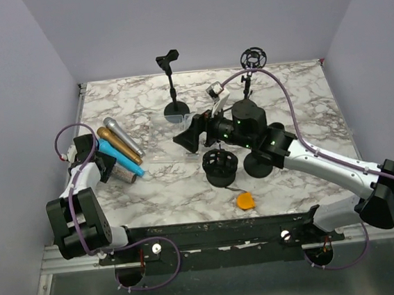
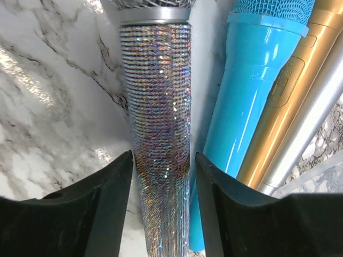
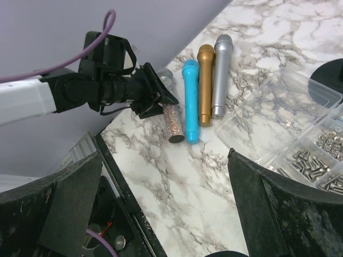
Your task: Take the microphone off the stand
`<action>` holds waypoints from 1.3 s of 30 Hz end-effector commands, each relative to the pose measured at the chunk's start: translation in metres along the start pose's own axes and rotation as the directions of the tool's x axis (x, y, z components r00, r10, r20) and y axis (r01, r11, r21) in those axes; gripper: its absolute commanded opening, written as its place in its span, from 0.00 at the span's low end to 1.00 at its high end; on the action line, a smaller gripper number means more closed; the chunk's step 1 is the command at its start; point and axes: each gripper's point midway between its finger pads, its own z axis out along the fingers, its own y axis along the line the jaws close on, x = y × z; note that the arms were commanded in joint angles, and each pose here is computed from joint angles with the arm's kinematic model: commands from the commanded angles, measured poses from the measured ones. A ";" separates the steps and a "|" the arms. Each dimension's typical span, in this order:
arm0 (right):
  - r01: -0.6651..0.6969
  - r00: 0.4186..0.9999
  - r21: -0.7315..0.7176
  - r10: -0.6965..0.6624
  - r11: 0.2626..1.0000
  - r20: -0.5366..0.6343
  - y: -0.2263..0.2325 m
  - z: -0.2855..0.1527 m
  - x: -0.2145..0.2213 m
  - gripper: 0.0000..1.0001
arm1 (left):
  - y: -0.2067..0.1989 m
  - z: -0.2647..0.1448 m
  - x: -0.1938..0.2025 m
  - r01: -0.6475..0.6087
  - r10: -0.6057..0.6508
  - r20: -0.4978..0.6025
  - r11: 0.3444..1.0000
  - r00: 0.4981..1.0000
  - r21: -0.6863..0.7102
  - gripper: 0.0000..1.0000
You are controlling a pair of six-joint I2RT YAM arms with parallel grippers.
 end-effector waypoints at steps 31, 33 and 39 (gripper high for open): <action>-0.380 0.917 0.036 0.372 0.924 0.142 -0.104 0.083 -0.091 1.00 | -0.118 -0.141 -0.037 -0.262 0.145 0.262 0.829 0.954 0.495 0.99; -0.402 0.908 0.050 0.390 0.914 0.155 -0.116 0.094 -0.093 1.00 | -0.149 -0.173 -0.040 -0.335 0.180 0.312 0.756 0.933 0.563 0.98; -0.492 0.852 0.049 0.469 0.869 0.233 -0.149 0.128 -0.105 1.00 | -0.229 -0.251 -0.033 -0.511 0.285 0.424 0.462 0.859 0.725 0.99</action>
